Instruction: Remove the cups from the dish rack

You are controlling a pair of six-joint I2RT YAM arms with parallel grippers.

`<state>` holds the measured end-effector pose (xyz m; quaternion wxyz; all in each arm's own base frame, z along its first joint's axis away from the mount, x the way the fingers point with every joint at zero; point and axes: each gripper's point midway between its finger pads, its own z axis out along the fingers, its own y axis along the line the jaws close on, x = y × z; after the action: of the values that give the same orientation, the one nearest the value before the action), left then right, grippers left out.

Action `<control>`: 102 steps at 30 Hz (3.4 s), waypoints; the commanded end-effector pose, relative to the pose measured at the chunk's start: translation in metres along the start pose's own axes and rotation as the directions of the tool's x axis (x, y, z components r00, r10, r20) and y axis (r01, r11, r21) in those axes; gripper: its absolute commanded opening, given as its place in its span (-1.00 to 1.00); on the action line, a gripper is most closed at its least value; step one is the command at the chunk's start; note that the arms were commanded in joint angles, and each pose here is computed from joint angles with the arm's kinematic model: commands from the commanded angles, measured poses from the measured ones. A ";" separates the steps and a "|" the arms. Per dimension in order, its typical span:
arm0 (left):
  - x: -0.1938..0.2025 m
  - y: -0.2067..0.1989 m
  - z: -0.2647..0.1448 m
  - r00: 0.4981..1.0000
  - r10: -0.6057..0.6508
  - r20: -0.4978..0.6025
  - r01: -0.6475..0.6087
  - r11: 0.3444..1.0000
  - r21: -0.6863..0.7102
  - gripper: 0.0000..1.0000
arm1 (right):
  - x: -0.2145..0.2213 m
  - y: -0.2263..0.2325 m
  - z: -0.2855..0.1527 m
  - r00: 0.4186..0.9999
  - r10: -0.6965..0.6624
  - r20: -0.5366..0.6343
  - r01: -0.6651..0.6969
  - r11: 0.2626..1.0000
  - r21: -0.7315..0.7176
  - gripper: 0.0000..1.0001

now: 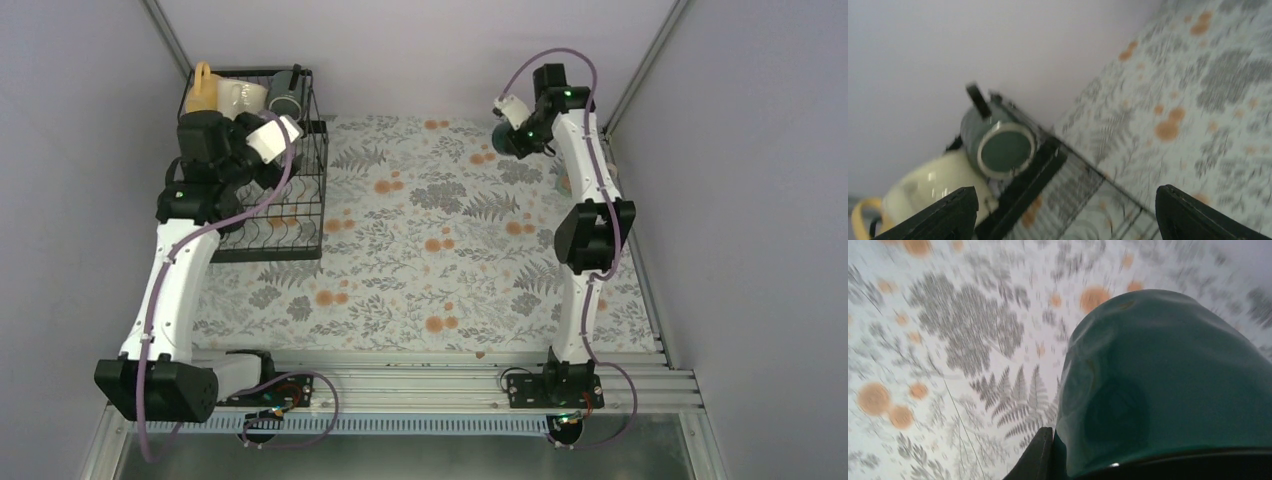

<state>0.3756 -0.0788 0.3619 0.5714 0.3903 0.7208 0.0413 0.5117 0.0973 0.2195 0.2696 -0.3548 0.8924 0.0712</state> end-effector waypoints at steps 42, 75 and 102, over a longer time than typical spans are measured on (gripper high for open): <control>0.194 0.028 -0.042 0.879 -0.186 -0.440 0.183 0.982 -0.051 0.79 | 0.037 -0.033 0.083 0.953 -0.170 -0.252 0.212 0.965 0.151 0.00; 0.332 0.000 -0.041 0.480 -0.708 -0.518 0.618 0.692 -0.372 0.41 | -0.049 0.037 -0.034 0.982 -0.190 -0.021 0.187 0.935 0.301 0.30; 0.336 0.008 -0.021 0.611 -0.671 -0.420 0.578 0.740 -0.343 -0.29 | -0.056 0.052 -0.031 0.980 -0.197 0.036 0.183 0.956 0.230 0.29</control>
<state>0.3414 0.1313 0.1036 0.3490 0.0416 0.9361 -0.0113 0.4998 0.1491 0.2613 0.3222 -0.4064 0.8526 -0.0644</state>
